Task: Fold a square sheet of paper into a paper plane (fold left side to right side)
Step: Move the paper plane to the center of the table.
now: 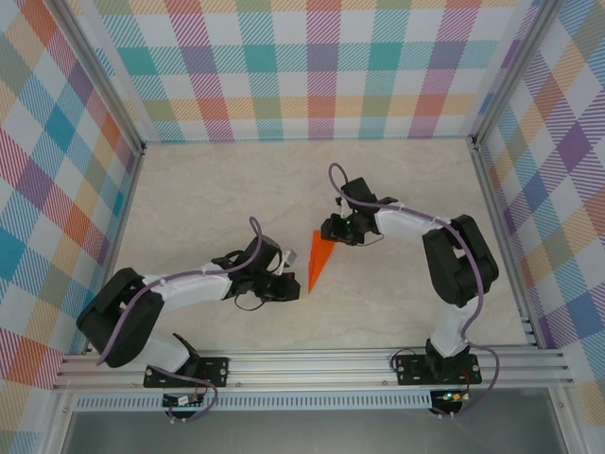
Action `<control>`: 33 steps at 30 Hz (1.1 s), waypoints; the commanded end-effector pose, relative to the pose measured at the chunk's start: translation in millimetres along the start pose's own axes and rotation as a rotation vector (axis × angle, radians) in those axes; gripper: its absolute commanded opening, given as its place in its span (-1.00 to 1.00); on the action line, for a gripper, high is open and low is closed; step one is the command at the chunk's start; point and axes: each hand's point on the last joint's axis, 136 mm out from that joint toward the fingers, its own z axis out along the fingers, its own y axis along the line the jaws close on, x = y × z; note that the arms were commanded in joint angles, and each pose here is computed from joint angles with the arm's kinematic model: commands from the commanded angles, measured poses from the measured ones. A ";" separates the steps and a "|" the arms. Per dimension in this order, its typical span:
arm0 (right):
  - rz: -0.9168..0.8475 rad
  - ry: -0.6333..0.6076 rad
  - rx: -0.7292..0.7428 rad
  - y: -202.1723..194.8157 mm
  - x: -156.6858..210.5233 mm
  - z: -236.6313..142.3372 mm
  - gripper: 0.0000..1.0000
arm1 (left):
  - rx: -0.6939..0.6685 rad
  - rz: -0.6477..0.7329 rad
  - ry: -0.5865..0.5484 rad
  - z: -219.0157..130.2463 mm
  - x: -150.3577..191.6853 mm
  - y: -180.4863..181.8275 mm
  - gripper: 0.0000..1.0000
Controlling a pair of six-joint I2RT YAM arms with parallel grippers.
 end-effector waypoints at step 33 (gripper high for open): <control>-0.128 -0.012 -0.193 79.9 68.9 -44.9 -1.00 | -0.384 0.032 -0.561 -119.0 -76.2 20.8 -0.35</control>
